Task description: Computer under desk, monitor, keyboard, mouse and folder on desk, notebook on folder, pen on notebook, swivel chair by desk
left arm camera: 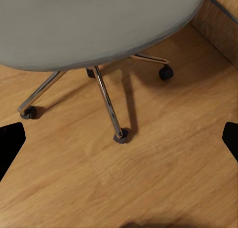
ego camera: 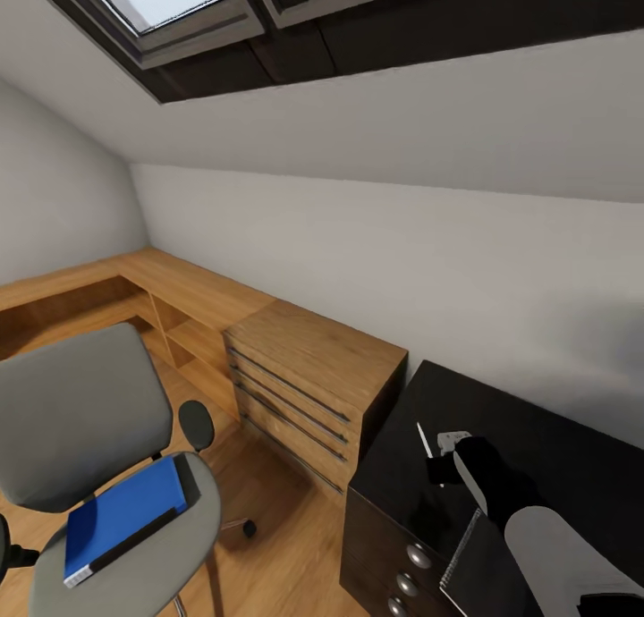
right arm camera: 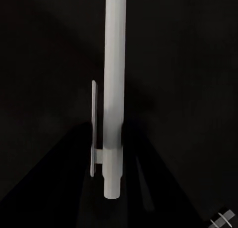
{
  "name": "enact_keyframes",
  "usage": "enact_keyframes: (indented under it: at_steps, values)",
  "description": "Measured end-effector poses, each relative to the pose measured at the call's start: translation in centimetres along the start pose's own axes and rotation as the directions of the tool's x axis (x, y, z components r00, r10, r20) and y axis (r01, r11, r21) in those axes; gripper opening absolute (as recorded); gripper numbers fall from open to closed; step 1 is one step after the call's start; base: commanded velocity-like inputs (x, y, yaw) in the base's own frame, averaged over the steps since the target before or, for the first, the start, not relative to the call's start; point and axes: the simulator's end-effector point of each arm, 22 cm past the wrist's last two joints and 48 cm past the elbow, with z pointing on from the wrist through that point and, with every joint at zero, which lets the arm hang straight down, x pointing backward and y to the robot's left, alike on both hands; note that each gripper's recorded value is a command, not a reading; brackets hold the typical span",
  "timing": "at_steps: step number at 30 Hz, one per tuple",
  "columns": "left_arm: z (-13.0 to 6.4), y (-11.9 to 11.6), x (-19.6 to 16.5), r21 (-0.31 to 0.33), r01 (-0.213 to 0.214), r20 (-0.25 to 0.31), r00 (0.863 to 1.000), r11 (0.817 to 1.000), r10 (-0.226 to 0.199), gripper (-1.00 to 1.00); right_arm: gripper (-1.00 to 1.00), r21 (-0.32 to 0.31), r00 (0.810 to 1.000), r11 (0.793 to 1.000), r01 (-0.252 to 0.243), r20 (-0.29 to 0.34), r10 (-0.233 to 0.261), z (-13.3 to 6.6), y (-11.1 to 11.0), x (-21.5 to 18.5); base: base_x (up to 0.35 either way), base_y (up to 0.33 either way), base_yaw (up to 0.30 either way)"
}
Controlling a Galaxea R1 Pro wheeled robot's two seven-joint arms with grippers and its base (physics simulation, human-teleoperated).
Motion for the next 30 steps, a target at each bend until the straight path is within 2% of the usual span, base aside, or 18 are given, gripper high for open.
enact_keyframes:
  at_steps: [30]
  values:
    - [0.35, -0.02, 0.3, 0.0, 0.0, 0.001, 1.0, 1.0, 0.0, 1.0, -1.0, -0.004, 1.0, 1.0, -0.002, -0.001, 0.002, 0.46, 0.04, 0.14, 0.0, 0.0, 0.0]
